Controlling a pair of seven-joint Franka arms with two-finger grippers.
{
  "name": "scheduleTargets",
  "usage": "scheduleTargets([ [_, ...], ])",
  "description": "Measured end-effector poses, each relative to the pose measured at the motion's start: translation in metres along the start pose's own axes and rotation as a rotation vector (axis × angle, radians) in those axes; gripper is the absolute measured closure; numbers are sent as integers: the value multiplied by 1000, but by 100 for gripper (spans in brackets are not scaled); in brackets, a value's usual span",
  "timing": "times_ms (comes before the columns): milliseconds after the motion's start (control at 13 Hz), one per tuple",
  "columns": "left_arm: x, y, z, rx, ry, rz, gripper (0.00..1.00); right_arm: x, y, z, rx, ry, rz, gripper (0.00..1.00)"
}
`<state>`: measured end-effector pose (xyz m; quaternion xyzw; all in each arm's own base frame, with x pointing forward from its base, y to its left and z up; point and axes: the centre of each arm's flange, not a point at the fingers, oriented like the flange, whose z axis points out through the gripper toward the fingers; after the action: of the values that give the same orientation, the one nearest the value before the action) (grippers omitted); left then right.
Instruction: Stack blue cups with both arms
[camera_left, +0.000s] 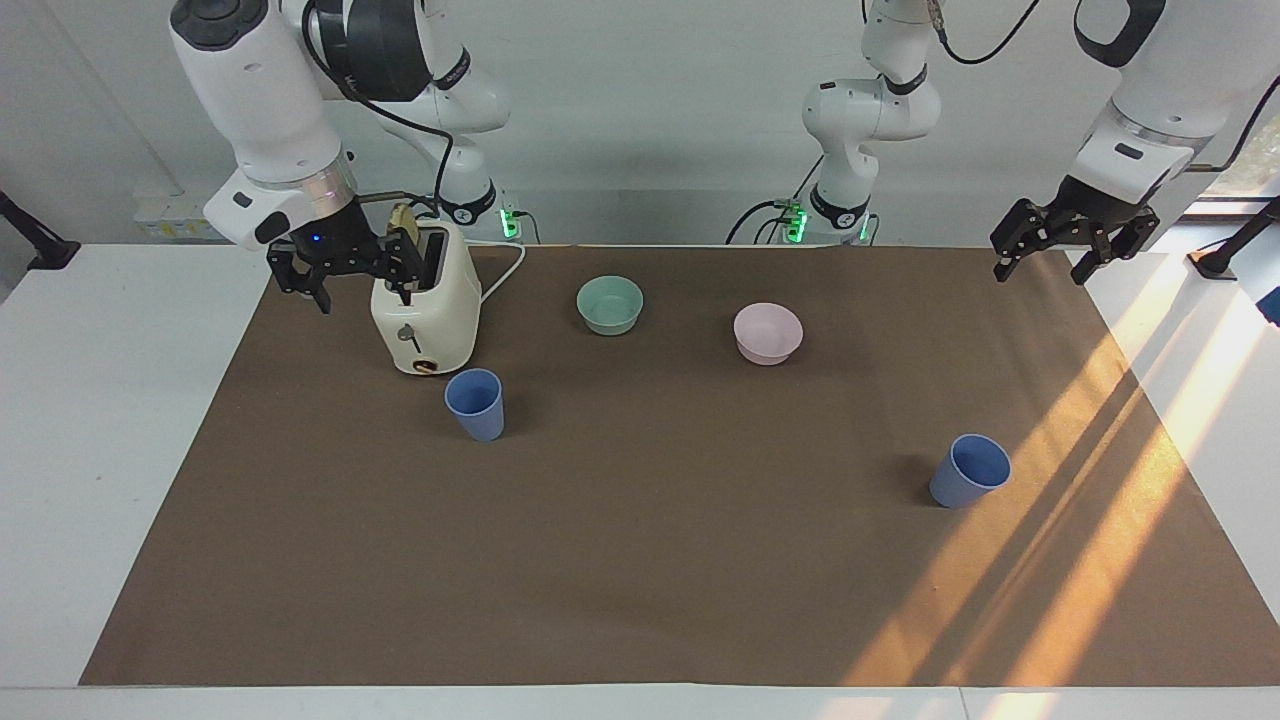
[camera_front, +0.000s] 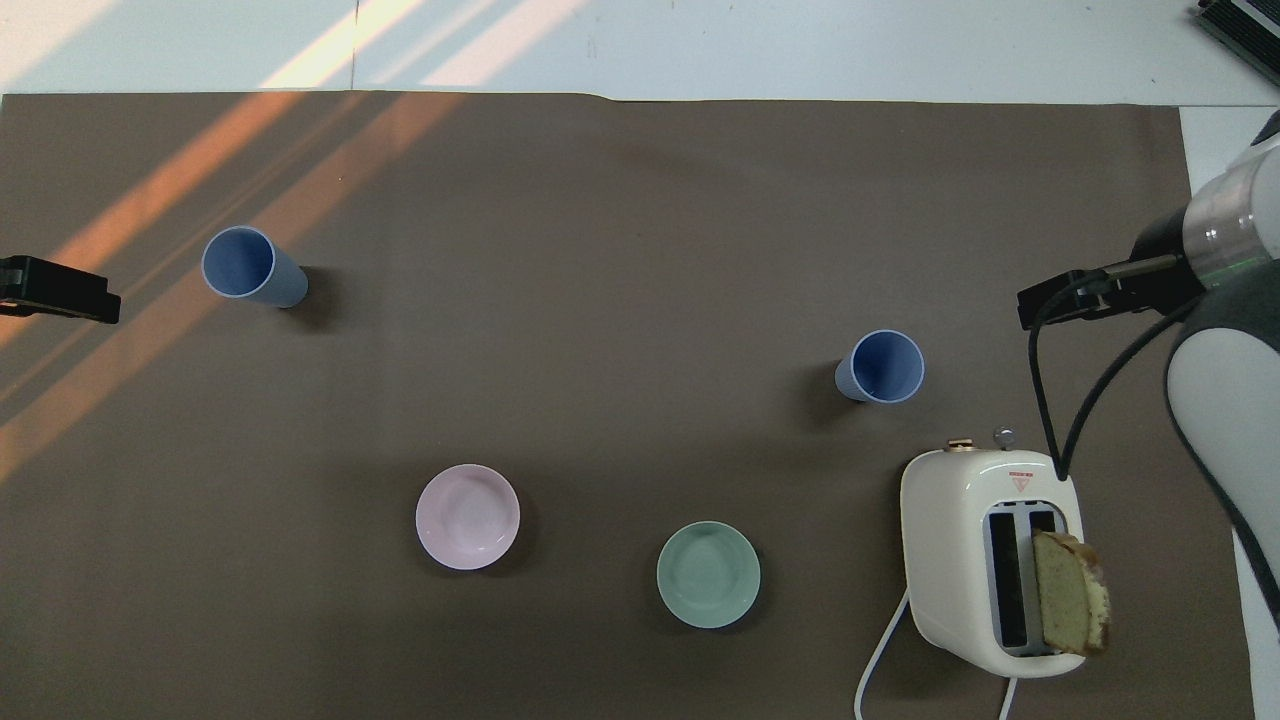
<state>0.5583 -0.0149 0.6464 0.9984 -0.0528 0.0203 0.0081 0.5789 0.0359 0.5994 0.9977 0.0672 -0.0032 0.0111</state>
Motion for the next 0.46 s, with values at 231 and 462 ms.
scheduleTargets([
  [231, 0, -1, 0, 0, 0, -2, 0, 0, 0, 0, 0, 0, 0, 0],
  [462, 0, -1, -1, 0, 2, -2, 0, 0, 0, 0, 0, 0, 0, 0],
])
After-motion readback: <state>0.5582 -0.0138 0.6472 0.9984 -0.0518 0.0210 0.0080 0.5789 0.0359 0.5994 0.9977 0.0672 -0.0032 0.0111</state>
